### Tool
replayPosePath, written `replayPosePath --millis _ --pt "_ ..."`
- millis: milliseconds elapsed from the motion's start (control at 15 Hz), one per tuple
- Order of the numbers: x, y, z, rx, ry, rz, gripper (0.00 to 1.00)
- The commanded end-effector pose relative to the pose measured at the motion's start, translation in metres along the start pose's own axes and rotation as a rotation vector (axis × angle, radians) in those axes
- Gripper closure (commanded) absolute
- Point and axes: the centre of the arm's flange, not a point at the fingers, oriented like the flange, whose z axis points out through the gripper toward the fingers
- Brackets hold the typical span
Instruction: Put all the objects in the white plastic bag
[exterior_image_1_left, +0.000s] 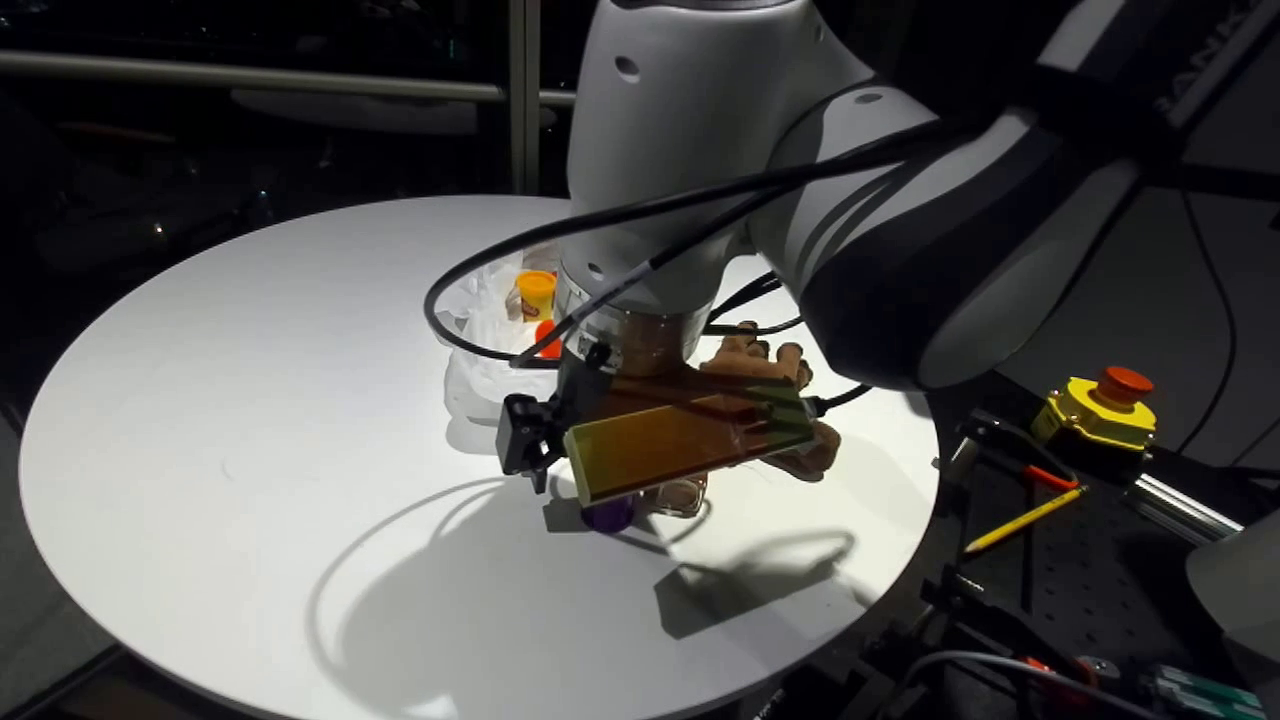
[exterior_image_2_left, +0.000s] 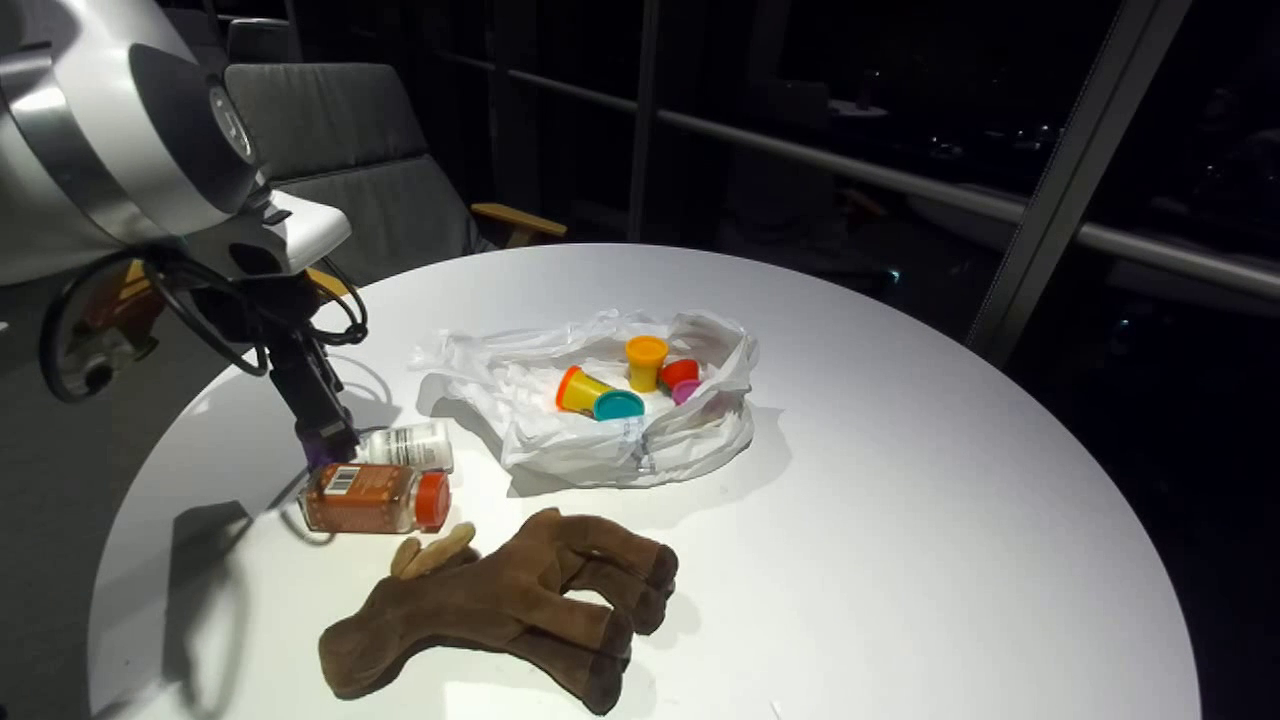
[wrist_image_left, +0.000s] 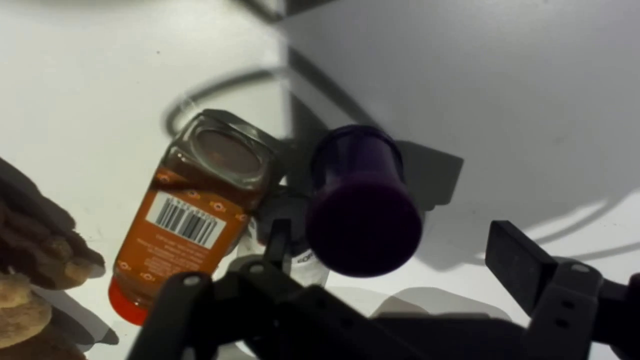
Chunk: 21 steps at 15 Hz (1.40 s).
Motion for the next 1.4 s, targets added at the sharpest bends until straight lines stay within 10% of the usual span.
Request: replayPosePath --millis 0,200,733,1333 --pt "-0.013 -0.001 -0.001 0.037 -0.037 -0.002 0.0" --pt "-0.022 -0.003 -0.005 0.049 -0.03 -0.004 0.0" --pt "-0.013 0.002 -0.004 0.025 -0.003 0.036 0.72" --pt "0.082 -0.038 -0.089 -0.042 0.137 0.021 0.75"
